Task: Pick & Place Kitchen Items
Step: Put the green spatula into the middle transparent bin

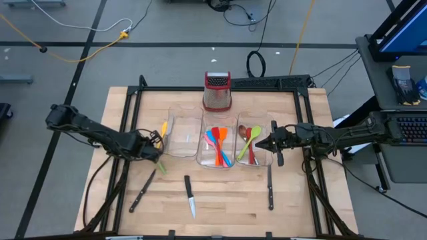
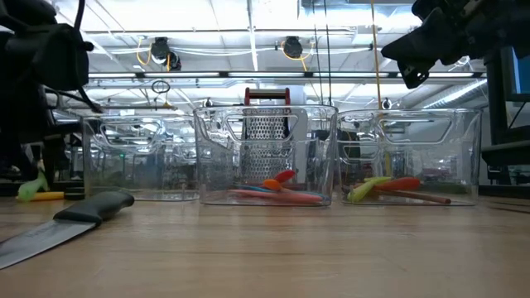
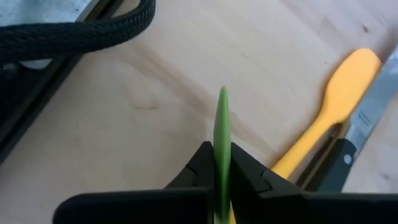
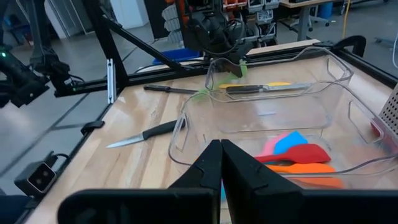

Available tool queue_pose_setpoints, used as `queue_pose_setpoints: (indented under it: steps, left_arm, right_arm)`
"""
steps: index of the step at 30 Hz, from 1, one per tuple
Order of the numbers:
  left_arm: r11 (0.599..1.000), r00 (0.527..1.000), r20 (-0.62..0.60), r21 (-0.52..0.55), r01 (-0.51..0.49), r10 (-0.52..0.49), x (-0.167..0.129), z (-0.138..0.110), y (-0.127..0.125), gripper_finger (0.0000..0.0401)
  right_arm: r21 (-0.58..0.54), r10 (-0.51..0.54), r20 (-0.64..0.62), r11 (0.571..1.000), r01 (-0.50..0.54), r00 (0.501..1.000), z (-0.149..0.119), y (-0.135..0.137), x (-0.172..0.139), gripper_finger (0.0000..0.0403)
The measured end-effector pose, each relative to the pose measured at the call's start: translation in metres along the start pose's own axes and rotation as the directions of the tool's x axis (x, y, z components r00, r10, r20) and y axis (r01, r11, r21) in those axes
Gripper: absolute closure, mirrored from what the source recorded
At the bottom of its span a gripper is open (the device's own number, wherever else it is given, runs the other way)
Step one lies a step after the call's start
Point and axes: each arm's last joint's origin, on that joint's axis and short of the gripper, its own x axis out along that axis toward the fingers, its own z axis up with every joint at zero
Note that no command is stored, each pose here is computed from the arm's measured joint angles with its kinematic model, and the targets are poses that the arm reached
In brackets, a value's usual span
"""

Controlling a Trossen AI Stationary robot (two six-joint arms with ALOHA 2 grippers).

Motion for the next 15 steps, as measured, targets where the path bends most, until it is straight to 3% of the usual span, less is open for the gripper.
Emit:
queue_pose_setpoints:
  steps: [15]
  left_arm:
    - [0.986, 0.989, -0.085, 0.104, 0.132, -0.124, -0.016, 0.001, 0.007, 0.0392]
  right_arm:
    - [0.006, 0.006, 0.033, 1.000, -0.006, 0.999, 0.003, 0.001, 0.000, 0.0403]
